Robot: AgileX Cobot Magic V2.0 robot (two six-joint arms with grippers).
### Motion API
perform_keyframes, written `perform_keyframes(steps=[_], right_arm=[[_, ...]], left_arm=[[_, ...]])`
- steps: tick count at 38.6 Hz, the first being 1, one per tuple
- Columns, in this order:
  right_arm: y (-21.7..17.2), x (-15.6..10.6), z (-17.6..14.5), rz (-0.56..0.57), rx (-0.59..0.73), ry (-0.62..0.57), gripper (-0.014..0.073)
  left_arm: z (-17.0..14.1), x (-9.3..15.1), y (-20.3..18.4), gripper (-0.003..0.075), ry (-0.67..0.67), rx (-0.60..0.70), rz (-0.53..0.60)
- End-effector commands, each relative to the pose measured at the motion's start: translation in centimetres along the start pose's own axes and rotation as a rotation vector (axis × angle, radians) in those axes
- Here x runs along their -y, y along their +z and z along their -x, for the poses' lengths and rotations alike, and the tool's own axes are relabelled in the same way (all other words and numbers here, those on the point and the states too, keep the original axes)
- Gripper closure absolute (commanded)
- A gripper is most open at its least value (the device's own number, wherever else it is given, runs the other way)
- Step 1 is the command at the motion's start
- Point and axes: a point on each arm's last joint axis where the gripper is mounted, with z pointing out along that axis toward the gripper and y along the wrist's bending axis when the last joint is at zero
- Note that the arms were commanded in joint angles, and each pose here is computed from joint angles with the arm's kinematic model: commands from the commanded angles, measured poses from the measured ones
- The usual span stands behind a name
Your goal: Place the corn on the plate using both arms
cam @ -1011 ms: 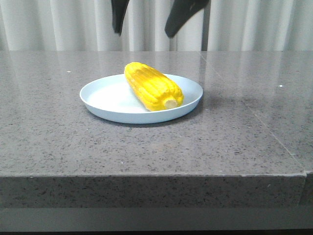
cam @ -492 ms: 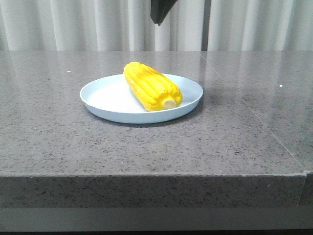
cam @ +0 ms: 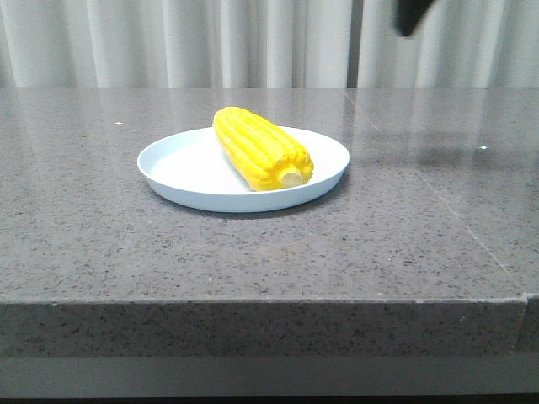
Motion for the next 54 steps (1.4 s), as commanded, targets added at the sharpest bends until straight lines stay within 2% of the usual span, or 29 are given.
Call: perform_keyframes(steps=[1, 7, 16, 21, 29, 36, 40, 46, 54], right_arm=[[-3.1, 3.2, -0.8, -0.006, 0.084, 0.047, 0.0657], [-4.1, 6.5, -4.1, -0.033, 0.092, 0.097, 0.0657], [-5.8, 7.9, -10.0, -0.016, 0.226, 0.097, 0.0662], [-6.5, 8.5, -13.6, -0.003, 0.352, 0.074, 0.0662], [-7.7, 9.6, -19.4, 0.009, 0.631, 0.000, 0.0662], [-8.5, 10.1, -24.0, 0.054, 0.839, -0.009, 0.0662], [-8.8, 10.3, -25.8, 0.072, 0.929, -0.010, 0.0662], [-9.3, 10.5, -27.0, 0.082, 0.993, -0.007, 0.0662], [-9.3, 10.5, -27.0, 0.085, 1.002, -0.008, 0.0662]], left_arm=[[1.5, 0.1, -0.1, 0.0741, -0.005, 0.096, -0.010], [1.5, 0.1, -0.1, 0.0741, -0.005, 0.096, -0.010], [1.5, 0.1, -0.1, 0.0741, -0.005, 0.096, -0.010], [1.5, 0.1, -0.1, 0.0741, -0.005, 0.096, -0.010], [1.5, 0.1, -0.1, 0.0741, -0.005, 0.096, -0.010], [1.5, 0.1, -0.1, 0.0741, -0.005, 0.096, -0.010], [1.5, 0.1, -0.1, 0.0741, -0.005, 0.096, -0.010], [1.5, 0.1, -0.1, 0.0741, -0.005, 0.096, -0.010], [1.5, 0.1, -0.1, 0.0741, -0.005, 0.096, -0.010]])
